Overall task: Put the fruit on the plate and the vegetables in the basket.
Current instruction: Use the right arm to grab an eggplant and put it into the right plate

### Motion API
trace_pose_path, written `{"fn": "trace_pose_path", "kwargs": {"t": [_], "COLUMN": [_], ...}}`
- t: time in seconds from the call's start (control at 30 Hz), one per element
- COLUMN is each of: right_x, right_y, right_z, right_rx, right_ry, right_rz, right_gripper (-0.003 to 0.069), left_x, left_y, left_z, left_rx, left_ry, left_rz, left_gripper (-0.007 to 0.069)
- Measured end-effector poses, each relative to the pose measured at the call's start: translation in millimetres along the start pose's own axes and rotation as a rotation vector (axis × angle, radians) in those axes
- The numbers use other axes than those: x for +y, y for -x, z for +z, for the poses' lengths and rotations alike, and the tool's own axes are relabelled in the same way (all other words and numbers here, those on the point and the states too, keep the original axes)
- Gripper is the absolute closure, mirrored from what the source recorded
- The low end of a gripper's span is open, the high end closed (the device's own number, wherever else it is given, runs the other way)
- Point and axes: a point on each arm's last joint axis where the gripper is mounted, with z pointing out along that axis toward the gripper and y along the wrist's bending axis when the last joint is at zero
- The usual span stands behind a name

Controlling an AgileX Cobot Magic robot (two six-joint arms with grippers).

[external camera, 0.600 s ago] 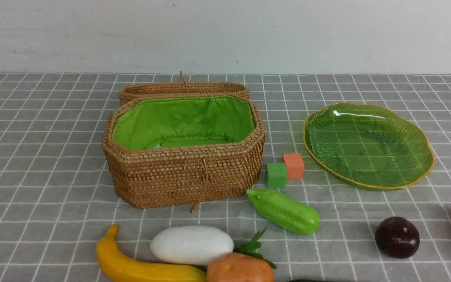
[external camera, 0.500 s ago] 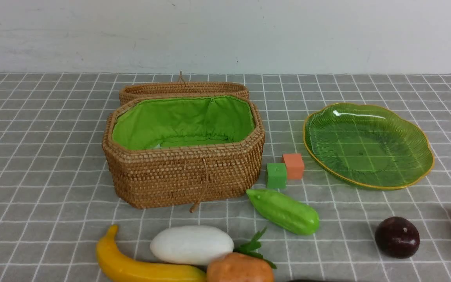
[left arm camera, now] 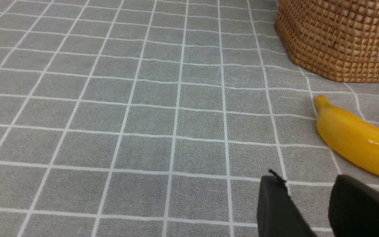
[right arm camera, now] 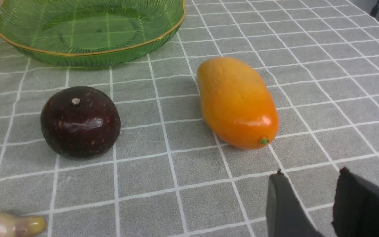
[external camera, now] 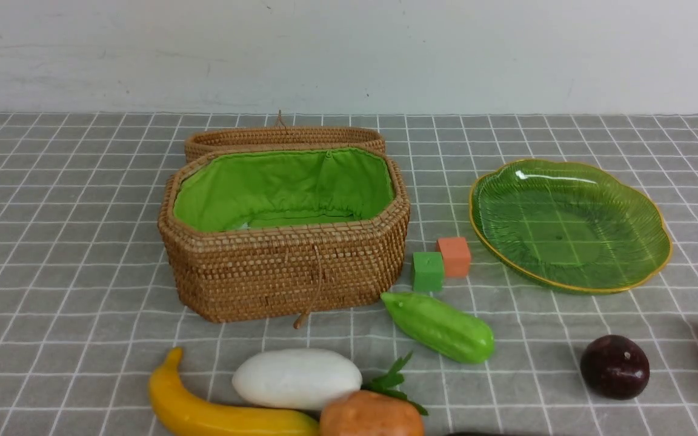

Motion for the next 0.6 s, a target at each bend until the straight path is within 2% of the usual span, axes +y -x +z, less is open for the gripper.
{"fn": "trace_pose_path", "kwargs": {"t": [0.6], "right_x": [0.7], "right_y": [2.8], "right_z": [0.0], "right_rx": [-0.03], "right_ry": [0.008], "right_rz": [-0.009], "right_gripper": [0.0418], "left_x": [0.0], "left_y": [0.0], "left_z": [0.0], "left_rx": [0.0], "left_ry": [0.0], "left_rz": [0.0], "left_gripper": [0.0386]}}
